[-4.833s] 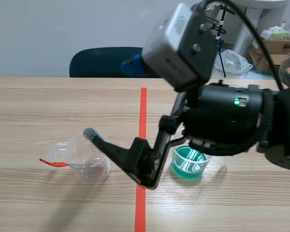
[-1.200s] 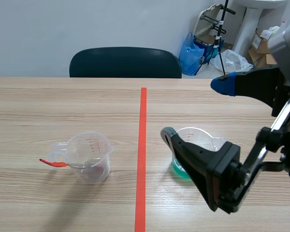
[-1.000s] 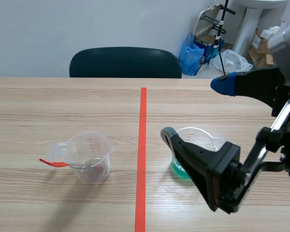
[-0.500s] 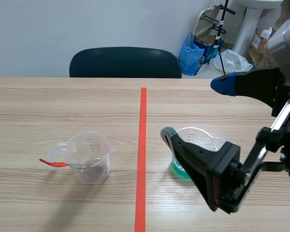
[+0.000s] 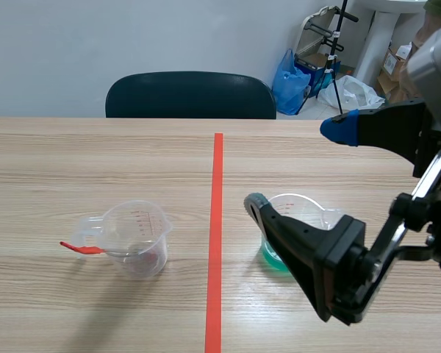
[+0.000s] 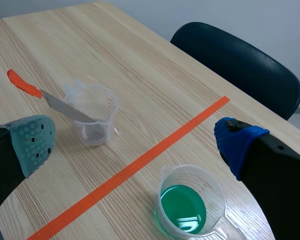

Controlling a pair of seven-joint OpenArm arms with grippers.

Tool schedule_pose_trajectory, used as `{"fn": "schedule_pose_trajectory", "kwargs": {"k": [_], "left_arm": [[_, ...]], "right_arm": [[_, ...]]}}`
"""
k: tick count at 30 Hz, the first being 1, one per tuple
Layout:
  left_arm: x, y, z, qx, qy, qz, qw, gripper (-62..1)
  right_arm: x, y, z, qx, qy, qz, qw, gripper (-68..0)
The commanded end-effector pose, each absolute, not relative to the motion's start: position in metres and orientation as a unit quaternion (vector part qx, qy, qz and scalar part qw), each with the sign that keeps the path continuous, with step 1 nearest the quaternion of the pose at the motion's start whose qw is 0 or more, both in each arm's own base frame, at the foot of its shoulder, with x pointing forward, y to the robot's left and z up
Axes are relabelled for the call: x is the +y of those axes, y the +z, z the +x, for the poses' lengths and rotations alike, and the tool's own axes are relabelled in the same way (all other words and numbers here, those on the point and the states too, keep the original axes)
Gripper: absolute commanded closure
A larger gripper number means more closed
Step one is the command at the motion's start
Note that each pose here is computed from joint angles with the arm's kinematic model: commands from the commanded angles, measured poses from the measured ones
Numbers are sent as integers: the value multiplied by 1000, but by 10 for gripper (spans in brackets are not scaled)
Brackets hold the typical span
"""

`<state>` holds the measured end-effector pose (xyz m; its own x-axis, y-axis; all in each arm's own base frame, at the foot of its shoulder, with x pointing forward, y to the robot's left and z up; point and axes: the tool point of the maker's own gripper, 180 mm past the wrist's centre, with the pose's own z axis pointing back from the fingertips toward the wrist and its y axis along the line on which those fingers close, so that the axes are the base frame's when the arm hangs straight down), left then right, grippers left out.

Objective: Do the redox reaction experiment

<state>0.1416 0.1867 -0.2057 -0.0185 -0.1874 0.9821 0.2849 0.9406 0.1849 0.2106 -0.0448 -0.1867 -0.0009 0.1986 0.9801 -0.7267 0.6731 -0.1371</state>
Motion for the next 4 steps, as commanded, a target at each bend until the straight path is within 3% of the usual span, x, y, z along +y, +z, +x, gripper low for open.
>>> {"fn": "schedule_pose_trajectory", "kwargs": {"k": [1,4], "left_arm": [[186,-196,145,-706,-168,-33,687,-623],[186,-196,145,-706,-168,-33,687,-623]], "right_arm": [[-42,-176,212,-632,342,218,660,-679],[-42,-176,212,-632,342,218,660,-679]]}}
